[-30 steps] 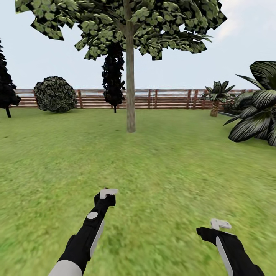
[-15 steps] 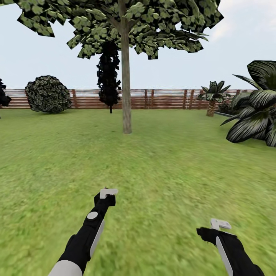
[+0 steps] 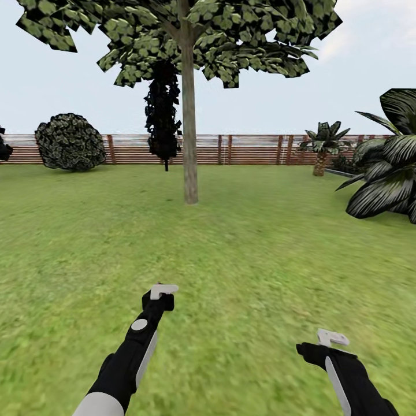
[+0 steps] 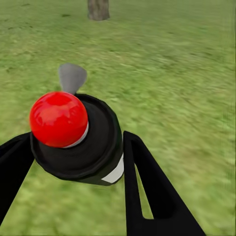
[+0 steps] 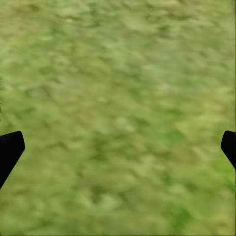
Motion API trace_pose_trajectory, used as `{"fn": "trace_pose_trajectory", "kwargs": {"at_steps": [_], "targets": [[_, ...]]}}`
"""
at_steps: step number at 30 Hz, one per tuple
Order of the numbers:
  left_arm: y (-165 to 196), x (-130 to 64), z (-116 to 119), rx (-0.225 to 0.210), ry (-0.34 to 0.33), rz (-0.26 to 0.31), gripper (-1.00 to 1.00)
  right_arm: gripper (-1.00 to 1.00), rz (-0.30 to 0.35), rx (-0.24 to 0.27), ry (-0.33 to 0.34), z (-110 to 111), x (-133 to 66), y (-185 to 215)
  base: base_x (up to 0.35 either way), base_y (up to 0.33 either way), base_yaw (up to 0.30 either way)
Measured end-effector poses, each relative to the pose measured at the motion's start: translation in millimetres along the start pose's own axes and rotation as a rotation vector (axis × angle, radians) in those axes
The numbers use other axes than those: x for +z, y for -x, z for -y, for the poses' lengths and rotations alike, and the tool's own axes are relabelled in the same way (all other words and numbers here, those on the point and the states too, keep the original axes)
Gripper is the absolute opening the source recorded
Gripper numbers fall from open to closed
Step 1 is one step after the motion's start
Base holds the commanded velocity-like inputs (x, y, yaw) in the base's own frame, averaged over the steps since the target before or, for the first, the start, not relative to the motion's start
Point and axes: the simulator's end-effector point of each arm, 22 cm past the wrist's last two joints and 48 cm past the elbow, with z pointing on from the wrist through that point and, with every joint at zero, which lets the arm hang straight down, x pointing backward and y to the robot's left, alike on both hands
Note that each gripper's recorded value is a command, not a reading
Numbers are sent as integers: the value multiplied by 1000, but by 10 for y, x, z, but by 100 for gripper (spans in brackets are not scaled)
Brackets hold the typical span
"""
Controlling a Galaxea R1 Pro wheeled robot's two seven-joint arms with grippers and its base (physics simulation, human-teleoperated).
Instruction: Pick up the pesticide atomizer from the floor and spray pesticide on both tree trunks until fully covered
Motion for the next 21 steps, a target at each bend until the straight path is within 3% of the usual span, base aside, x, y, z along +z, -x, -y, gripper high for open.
{"fn": "trace_pose_trajectory", "kwargs": {"at_steps": [7,21], "targets": [[-1,0,2,0,0,0,-100,100,0,1,1,-1,0,-1,338,0,-19],[1,0,0,0,0,0,-100,100,0,1,0,3,0,0,337,0,-106]]}}
